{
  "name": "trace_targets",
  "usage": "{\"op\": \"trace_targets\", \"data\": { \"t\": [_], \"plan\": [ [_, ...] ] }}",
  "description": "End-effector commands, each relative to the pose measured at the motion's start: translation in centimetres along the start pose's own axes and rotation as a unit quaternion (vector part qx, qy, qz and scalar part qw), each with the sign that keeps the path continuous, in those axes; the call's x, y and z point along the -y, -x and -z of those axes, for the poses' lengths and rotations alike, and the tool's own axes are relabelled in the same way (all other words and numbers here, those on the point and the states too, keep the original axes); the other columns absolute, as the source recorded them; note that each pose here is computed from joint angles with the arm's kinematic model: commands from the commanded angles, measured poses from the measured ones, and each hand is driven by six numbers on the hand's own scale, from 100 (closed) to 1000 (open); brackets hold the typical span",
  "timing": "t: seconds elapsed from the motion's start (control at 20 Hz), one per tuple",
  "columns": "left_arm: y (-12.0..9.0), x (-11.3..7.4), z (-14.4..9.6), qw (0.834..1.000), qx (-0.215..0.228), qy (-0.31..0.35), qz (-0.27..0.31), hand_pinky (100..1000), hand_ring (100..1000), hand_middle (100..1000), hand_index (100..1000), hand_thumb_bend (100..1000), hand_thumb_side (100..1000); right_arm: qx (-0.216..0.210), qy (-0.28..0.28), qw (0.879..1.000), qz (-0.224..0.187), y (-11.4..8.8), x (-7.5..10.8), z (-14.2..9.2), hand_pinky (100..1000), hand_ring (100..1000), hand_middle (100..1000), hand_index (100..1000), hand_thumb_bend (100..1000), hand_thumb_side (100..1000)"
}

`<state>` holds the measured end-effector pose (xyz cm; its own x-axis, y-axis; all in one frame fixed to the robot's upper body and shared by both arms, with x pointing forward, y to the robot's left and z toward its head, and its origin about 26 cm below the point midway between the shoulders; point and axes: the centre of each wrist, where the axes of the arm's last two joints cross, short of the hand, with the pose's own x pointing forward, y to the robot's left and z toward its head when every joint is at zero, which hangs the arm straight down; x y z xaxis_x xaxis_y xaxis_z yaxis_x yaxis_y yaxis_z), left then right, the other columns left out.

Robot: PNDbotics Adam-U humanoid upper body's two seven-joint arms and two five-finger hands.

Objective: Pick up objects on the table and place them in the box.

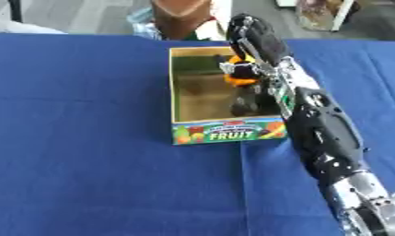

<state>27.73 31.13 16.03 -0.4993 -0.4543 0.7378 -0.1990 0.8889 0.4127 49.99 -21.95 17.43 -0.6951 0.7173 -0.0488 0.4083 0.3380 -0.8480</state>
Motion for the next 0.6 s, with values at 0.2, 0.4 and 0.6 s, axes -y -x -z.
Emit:
{"op": "trace_targets", "data": {
  "t": [0.2, 0.4, 0.6],
  "plan": [
    [-0.5, -0.6, 0.1, 1.0, 0.01, -0.002, 0.01, 574, 503, 435, 716, 206, 100, 0.039, 0.02, 0.999, -0.016, 0.3, 3.6, 1.9, 686, 704, 485, 115, 392, 167],
    [-0.4, -0.6, 0.1, 1.0, 0.009, -0.002, 0.011, 574, 503, 434, 716, 210, 100, 0.056, 0.029, 0.998, -0.006, -0.1, 4.5, 2.6, 687, 701, 485, 114, 391, 150],
    [-0.4, -0.7, 0.0, 1.0, 0.008, -0.003, 0.011, 574, 503, 434, 716, 212, 100, 0.064, 0.028, 0.998, 0.004, -0.4, 5.0, 3.0, 688, 707, 484, 113, 373, 152]
  ]
}}
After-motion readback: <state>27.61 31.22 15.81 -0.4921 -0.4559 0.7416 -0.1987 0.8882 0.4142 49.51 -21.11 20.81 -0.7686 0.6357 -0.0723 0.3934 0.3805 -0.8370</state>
